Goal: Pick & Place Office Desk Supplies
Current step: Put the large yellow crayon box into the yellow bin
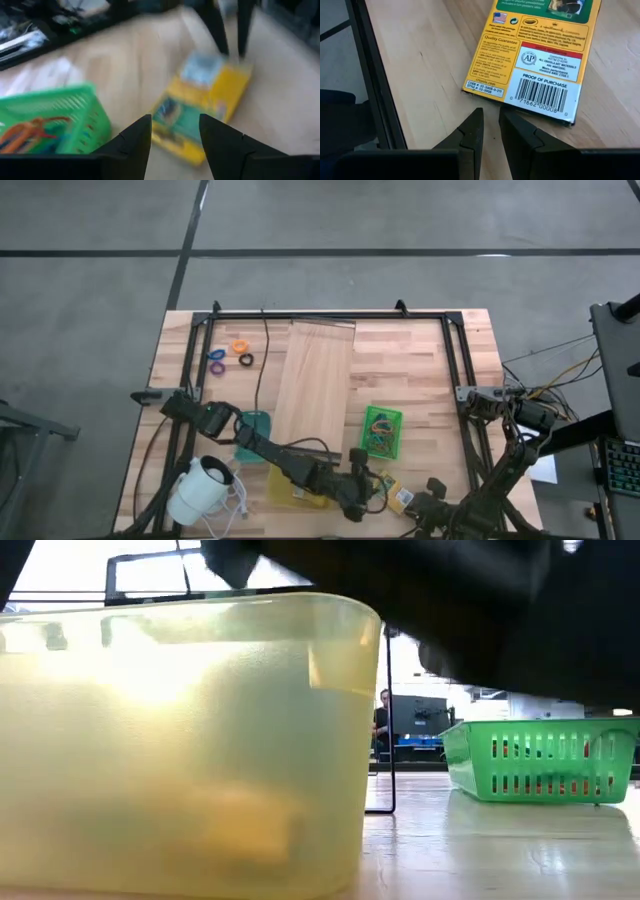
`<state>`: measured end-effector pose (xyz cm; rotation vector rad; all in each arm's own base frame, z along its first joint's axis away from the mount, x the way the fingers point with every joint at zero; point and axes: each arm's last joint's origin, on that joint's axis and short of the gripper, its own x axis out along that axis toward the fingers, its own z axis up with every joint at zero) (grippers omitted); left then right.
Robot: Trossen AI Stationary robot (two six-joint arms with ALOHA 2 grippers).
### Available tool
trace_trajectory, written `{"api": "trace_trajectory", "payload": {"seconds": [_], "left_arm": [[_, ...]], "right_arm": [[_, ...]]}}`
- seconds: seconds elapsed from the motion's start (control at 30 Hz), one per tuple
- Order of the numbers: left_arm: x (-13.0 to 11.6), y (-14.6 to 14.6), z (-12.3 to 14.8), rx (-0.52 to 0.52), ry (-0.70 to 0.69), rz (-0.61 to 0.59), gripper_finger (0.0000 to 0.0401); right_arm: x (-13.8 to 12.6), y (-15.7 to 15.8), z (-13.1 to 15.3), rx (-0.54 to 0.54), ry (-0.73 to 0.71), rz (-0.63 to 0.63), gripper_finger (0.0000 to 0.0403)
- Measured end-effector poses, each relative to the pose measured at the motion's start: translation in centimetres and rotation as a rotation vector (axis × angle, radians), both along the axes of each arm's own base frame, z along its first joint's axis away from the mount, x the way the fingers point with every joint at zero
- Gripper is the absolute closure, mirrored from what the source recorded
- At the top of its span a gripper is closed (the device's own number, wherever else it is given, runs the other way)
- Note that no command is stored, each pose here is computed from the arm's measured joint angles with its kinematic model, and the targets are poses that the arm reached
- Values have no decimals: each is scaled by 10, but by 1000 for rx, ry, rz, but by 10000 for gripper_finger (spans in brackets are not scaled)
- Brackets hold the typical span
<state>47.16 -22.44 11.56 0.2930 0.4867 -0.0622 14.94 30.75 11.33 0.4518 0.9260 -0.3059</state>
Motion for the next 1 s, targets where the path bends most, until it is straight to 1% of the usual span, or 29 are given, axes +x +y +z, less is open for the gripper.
{"api": "trace_trajectory", "payload": {"seconds": [0.07,0.17,0.23,0.33,0.4,0.43,0.53,0.7,0.93,1.0], "left_arm": [[0,0,17,-91,-36,34,231],[-2,0,35,-230,-53,84,231],[-4,2,46,-355,-46,122,231],[-7,8,67,-572,-8,166,231],[-6,11,71,-701,46,172,231],[-6,13,71,-737,76,171,231],[-6,18,65,-758,137,180,231],[-8,24,58,-725,205,226,231],[-5,27,61,-724,193,226,231],[-4,26,64,-697,163,185,231]], "right_arm": [[0,0,0,1,0,0,339],[0,0,0,2,1,1,339],[-1,1,0,3,1,2,339],[-2,1,0,4,0,6,339],[-2,1,0,3,-1,7,339],[-2,1,0,4,-1,8,339],[-2,2,0,4,-2,8,339],[-3,2,0,4,-3,10,339],[-3,2,0,1,-2,14,339],[-3,2,0,-1,-2,16,339]]}}
